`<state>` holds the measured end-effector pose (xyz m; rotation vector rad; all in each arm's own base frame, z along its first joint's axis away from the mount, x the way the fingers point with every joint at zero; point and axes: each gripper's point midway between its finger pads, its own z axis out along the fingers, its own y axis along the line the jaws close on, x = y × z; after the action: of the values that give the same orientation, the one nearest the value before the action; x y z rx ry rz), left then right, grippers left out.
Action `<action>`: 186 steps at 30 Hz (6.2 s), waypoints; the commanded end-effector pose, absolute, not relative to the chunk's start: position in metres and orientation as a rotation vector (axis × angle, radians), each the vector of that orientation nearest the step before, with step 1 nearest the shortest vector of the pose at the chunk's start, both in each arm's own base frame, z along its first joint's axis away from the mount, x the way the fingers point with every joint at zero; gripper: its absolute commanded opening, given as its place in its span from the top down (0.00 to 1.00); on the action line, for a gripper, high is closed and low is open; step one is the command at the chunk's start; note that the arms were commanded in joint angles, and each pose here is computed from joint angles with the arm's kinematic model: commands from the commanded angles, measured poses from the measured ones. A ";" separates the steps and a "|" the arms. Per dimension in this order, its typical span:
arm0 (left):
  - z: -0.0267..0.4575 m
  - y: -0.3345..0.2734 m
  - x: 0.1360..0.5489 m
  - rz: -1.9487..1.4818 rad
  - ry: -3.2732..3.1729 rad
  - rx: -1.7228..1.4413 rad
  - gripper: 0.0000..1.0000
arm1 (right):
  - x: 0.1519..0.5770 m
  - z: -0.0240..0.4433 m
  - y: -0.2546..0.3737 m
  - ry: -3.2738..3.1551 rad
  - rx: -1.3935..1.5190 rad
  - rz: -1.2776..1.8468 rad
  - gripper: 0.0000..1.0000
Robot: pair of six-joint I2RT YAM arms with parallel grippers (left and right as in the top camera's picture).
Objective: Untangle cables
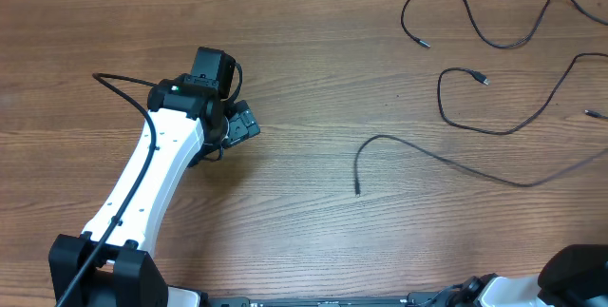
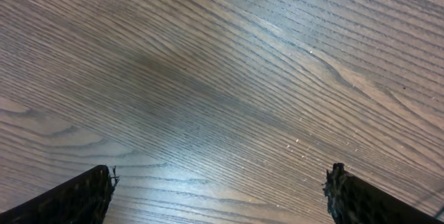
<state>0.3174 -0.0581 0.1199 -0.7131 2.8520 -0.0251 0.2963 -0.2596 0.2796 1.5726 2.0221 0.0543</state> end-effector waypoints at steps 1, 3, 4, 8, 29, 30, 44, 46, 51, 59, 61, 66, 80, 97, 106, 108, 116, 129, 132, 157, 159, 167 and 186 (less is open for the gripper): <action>0.115 -0.060 0.316 -0.025 2.863 -0.726 0.00 | 0.282 0.308 -0.284 1.901 1.563 -0.037 0.96; 0.115 -0.060 0.317 -0.028 2.860 -0.725 0.00 | 0.280 0.314 -0.295 1.856 1.562 -0.060 0.96; 0.115 -0.060 0.317 -0.029 2.859 -0.725 0.00 | 0.279 0.317 -0.301 1.836 1.559 -0.070 0.96; 0.115 -0.060 0.318 -0.029 2.858 -0.724 0.01 | 0.276 0.327 -0.323 1.758 1.555 -0.157 0.96; 0.097 -0.061 0.316 -0.045 2.859 -0.724 0.00 | 0.285 0.332 -0.359 1.645 1.547 -0.284 0.87; 0.097 -0.063 0.318 -0.063 2.855 -0.723 0.00 | 0.286 0.329 -0.355 1.663 1.551 -0.272 0.73; 0.097 -0.068 0.320 -0.104 2.857 -0.714 0.00 | 0.271 0.263 -0.227 2.110 1.735 0.358 0.34; 0.097 -0.068 0.320 -0.104 2.857 -0.714 0.00 | 0.268 0.260 -0.208 2.202 1.688 0.427 0.34; 0.097 -0.068 0.321 -0.107 2.853 -0.714 0.01 | 0.268 0.253 -0.164 2.466 1.442 0.498 0.33; 0.098 -0.075 0.320 -0.159 2.865 -0.711 0.00 | 0.292 0.218 -0.094 2.711 1.211 0.569 0.33; 0.098 -0.076 0.320 -0.171 2.869 -0.711 0.00 | 0.298 0.206 -0.076 2.760 1.161 0.581 0.34; 0.097 -0.077 0.318 -0.174 2.879 -0.712 0.00 | 0.309 0.172 -0.032 2.850 1.100 0.579 0.34; 0.097 -0.076 0.316 -0.169 2.886 -0.714 0.01 | 0.315 0.087 0.025 2.793 1.332 0.281 0.37; 0.096 -0.076 0.314 -0.164 2.892 -0.716 0.01 | 0.330 0.064 0.054 2.737 1.240 0.312 0.37; 0.096 -0.076 0.314 -0.164 2.892 -0.716 0.00 | 0.329 0.042 0.061 2.767 1.272 0.231 0.37; 0.096 -0.076 0.313 -0.161 2.896 -0.717 0.00 | 0.328 0.036 0.059 2.774 1.285 0.205 0.38; 0.096 -0.076 0.313 -0.160 2.896 -0.717 0.00 | 0.327 0.017 0.057 2.804 1.308 0.159 0.39; 0.096 -0.076 0.313 -0.159 2.898 -0.717 0.00 | 0.333 0.014 0.056 2.770 1.330 0.155 0.49; 0.096 -0.076 0.313 -0.160 2.897 -0.717 0.00 | 0.332 0.014 0.055 2.770 1.330 0.149 0.49; 0.096 -0.075 0.312 -0.156 2.901 -0.718 0.00 | 0.323 -0.001 0.049 2.810 1.351 0.060 0.61; 0.096 -0.075 0.311 -0.156 2.902 -0.718 0.01 | 0.324 0.000 0.059 2.845 1.334 0.139 0.62; 0.096 -0.075 0.312 -0.152 2.899 -0.718 0.00 | 0.318 0.020 0.065 2.940 1.266 0.161 0.60; 0.096 -0.075 0.312 -0.154 2.898 -0.718 0.00 | 0.352 0.041 0.058 2.767 1.198 0.182 0.44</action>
<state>0.3124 -0.0743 0.0996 -0.7086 2.8911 -0.1581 0.3518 0.0654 0.0362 1.2071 2.8117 0.2350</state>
